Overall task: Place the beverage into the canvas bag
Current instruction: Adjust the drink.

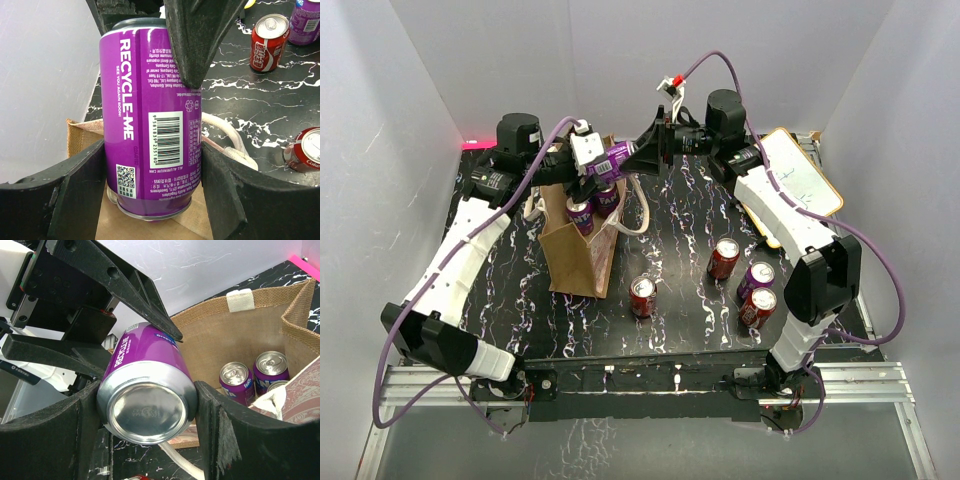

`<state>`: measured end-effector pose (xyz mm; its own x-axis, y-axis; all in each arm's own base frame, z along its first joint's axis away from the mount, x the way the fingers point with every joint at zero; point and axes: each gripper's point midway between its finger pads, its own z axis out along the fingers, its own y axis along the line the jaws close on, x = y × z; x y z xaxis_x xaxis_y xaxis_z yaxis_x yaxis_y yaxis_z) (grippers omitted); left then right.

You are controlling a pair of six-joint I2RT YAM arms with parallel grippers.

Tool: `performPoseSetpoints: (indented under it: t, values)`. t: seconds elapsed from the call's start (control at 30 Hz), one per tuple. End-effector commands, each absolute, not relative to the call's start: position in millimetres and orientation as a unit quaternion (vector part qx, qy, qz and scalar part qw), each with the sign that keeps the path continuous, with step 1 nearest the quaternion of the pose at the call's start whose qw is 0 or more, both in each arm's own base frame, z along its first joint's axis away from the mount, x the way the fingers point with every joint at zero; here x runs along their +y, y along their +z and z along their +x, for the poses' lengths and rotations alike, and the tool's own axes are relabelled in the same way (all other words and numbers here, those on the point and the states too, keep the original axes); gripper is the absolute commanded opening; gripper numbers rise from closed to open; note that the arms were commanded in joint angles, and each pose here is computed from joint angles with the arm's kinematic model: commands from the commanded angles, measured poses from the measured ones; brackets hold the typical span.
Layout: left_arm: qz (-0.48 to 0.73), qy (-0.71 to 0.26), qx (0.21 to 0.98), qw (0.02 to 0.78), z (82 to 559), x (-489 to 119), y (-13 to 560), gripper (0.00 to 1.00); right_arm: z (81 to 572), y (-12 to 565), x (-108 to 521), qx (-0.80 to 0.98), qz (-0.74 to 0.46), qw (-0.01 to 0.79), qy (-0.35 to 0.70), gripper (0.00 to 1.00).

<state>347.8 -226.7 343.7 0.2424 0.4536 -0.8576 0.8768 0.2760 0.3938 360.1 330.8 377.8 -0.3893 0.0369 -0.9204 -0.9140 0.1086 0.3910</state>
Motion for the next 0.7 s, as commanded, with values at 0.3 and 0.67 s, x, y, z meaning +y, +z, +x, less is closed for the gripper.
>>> performPoseSetpoints:
  t: [0.3,0.67]
  values:
    - [0.466,-0.274,0.567,0.622,352.5,-248.7,402.1,0.50,393.7,438.8,300.5,0.594,-0.283,0.523,0.541,0.08]
    - [0.448,-0.294,0.563,0.629,361.7,-256.0,420.5,0.42,402.6,456.2,298.2,0.588,-0.267,0.535,0.544,0.08]
